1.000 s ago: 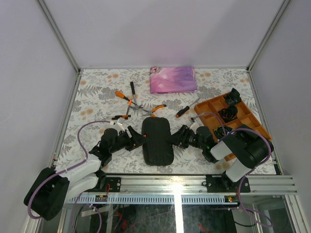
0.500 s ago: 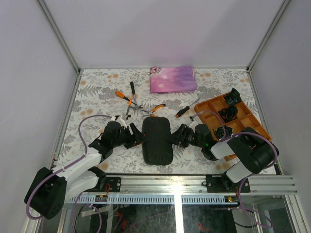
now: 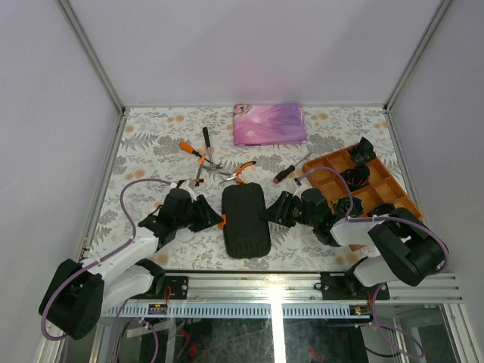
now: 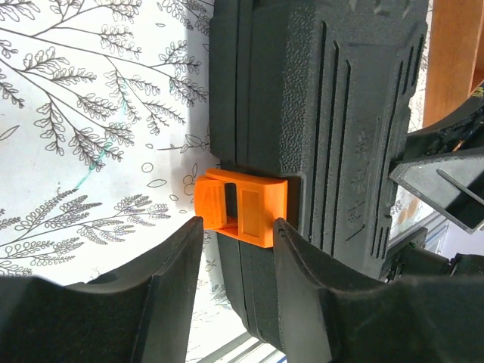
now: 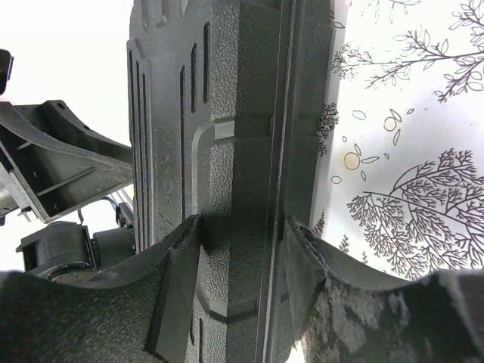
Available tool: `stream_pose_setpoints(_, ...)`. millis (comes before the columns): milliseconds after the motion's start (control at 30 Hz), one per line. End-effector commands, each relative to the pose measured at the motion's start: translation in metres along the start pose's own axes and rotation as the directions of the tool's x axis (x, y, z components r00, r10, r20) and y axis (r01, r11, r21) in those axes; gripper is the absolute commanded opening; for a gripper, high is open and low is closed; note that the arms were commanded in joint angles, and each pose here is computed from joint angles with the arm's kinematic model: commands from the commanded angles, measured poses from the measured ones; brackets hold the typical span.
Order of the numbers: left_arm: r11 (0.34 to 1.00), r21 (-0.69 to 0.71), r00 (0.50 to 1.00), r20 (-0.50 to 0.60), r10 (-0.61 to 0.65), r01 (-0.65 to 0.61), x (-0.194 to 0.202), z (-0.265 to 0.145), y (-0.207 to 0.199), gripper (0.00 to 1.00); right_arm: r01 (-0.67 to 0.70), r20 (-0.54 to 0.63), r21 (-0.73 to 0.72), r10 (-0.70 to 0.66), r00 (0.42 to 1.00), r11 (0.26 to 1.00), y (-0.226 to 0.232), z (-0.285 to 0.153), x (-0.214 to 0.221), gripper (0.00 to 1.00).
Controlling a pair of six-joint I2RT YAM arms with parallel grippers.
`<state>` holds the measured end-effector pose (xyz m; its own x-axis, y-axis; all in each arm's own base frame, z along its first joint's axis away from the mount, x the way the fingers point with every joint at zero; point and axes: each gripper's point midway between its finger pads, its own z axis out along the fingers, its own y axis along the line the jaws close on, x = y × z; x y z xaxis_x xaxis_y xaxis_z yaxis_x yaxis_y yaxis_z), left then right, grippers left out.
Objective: Sort the tools into containers
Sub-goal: Open the storage box at the center of the board.
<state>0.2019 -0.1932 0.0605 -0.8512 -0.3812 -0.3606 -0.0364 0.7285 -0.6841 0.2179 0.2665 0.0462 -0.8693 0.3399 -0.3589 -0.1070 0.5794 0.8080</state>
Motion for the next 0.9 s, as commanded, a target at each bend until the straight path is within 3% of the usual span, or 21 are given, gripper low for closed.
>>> stream_pose_setpoints(0,0.998,-0.056,1.0,0.018,0.003,-0.002,-0.002,0.002,0.012,0.4,0.026,-0.075,0.308,-0.003,0.997,0.951,-0.078,-0.015,0.028,0.3)
stream_pose_setpoints(233,0.997,-0.083,1.0,0.03,-0.002,0.005,-0.005,0.004,0.017,0.4,0.031,-0.079,0.315,-0.007,0.997,0.949,-0.08,-0.015,0.028,0.3)
stream_pose_setpoints(400,1.0,-0.026,0.998,0.06,0.0,0.001,-0.01,0.0,0.005,0.41,0.049,-0.075,0.321,-0.027,0.997,0.946,-0.078,-0.016,0.024,0.31)
stream_pose_setpoints(633,0.997,0.072,0.991,0.131,0.009,-0.019,-0.023,-0.011,-0.017,0.55,0.112,-0.053,0.307,-0.101,0.993,0.945,-0.059,-0.018,0.005,0.36)
stream_pose_setpoints(867,0.988,0.148,0.994,0.107,0.02,-0.036,-0.017,-0.01,-0.029,0.64,0.194,-0.029,0.288,-0.194,0.981,0.938,-0.034,-0.025,-0.017,0.41)
